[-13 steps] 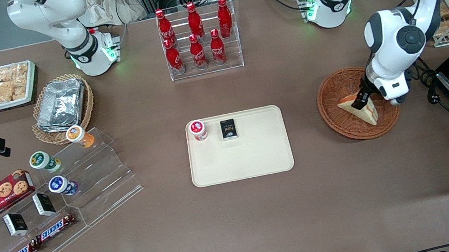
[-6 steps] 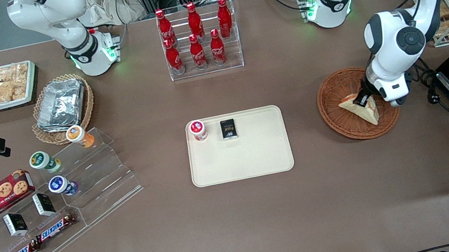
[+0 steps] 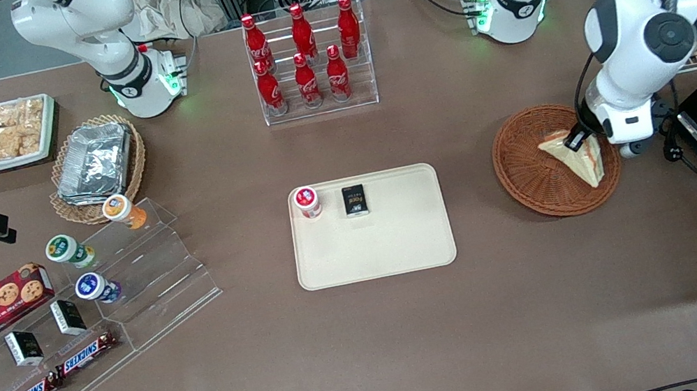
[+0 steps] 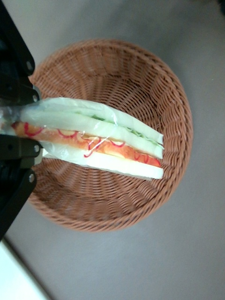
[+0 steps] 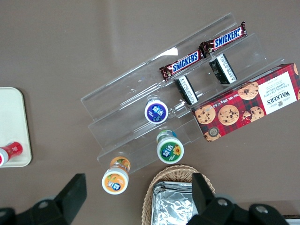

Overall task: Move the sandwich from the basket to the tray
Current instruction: 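Close the left gripper on the sandwich and lift it from the basket, then carry the sandwich with the left gripper over the cream tray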

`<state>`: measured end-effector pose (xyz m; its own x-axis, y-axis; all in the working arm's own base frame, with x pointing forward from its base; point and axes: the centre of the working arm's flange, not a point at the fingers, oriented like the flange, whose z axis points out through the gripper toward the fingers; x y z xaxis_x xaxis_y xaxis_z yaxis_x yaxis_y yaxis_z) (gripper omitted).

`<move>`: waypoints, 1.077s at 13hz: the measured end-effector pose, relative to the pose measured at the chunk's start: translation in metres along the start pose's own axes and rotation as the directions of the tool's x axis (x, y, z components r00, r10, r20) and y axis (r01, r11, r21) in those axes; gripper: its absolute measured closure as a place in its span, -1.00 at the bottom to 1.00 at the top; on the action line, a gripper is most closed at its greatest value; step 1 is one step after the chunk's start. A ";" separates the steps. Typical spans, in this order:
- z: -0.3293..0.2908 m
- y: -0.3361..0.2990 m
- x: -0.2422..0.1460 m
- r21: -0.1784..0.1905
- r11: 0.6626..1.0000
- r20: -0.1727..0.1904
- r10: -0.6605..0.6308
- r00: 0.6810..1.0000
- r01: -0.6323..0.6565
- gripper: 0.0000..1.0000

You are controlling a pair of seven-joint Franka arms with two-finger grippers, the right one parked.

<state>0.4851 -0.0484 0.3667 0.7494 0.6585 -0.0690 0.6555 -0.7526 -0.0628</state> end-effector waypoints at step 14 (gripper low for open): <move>-0.037 0.221 -0.162 0.105 0.794 0.021 0.600 0.799 -0.599 0.59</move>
<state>0.5120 -0.3221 0.4005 0.9907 0.0747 -0.1135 0.0618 -0.9917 -0.1127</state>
